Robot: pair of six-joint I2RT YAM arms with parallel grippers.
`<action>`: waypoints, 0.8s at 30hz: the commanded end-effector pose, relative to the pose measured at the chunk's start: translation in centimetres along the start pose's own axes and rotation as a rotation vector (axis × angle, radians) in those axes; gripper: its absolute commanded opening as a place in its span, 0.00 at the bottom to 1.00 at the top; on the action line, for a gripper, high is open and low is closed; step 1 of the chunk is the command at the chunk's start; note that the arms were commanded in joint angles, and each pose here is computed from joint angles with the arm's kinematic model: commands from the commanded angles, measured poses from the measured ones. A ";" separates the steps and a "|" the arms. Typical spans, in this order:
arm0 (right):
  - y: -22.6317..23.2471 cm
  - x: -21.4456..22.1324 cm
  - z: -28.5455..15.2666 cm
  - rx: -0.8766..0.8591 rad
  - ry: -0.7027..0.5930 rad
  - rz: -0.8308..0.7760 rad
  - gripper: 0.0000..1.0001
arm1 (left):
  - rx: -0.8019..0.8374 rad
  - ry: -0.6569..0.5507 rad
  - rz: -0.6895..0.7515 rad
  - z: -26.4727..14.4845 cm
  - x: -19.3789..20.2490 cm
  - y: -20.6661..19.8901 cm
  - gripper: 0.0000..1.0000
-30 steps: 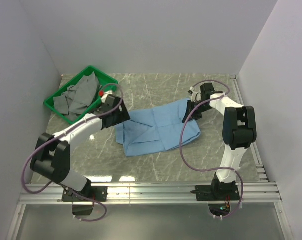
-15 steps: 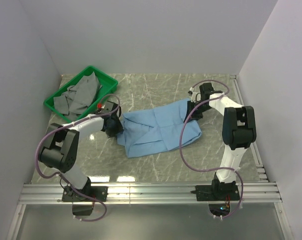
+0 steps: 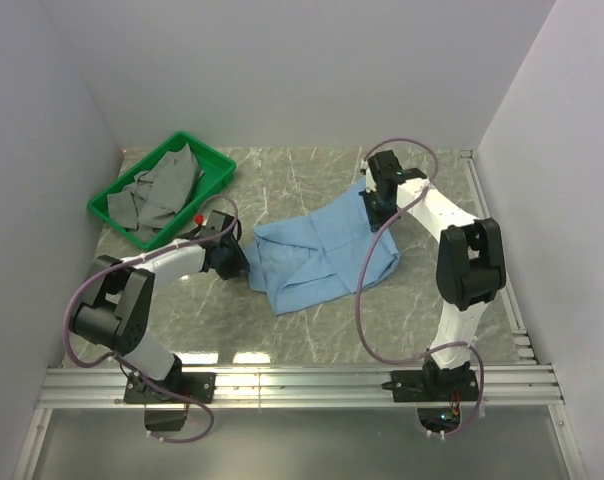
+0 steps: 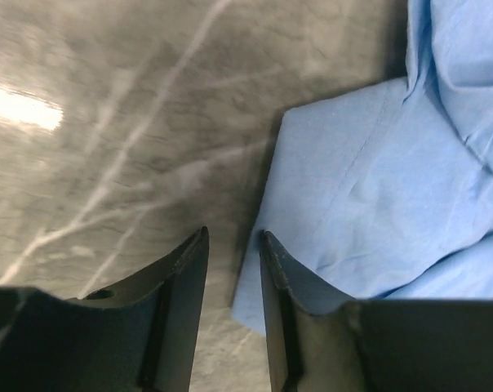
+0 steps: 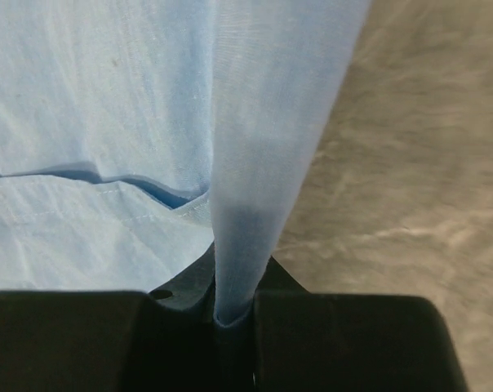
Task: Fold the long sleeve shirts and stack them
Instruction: Fold the shirt
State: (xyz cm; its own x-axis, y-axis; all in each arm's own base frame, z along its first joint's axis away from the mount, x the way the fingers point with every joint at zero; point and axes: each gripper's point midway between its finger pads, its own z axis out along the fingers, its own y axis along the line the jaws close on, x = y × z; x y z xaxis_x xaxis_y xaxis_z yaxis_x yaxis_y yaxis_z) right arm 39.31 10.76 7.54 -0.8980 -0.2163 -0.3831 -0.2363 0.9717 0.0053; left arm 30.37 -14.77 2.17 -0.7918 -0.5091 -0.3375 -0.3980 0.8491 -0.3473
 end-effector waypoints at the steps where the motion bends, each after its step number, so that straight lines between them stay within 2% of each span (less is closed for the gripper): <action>1: -1.0 -3.9 -4.9 0.190 -0.157 -0.038 0.00 | -0.039 0.089 0.013 0.7 3.1 1.4 0.38; 5: 0.1 -4.4 -6.4 0.348 -0.185 -0.069 0.00 | -0.006 0.110 0.020 0.8 3.8 0.2 0.37; 16: 4.4 -3.6 -7.5 0.631 -0.206 -0.218 0.00 | 0.040 0.120 0.015 0.4 4.0 -1.0 0.34; 24: 8.9 -3.2 -7.4 0.691 -0.202 -0.307 0.00 | 0.066 0.144 -0.005 0.4 4.6 -1.2 0.31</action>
State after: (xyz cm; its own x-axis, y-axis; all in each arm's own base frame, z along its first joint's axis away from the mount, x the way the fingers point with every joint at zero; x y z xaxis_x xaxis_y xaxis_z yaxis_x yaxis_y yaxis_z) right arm 37.53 18.87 13.60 -0.7431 -0.5352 -0.4017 -0.1992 0.7500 -0.6308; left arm 29.36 -18.14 2.17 -0.8264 -0.4925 -0.2730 -0.3529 0.8307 -0.4305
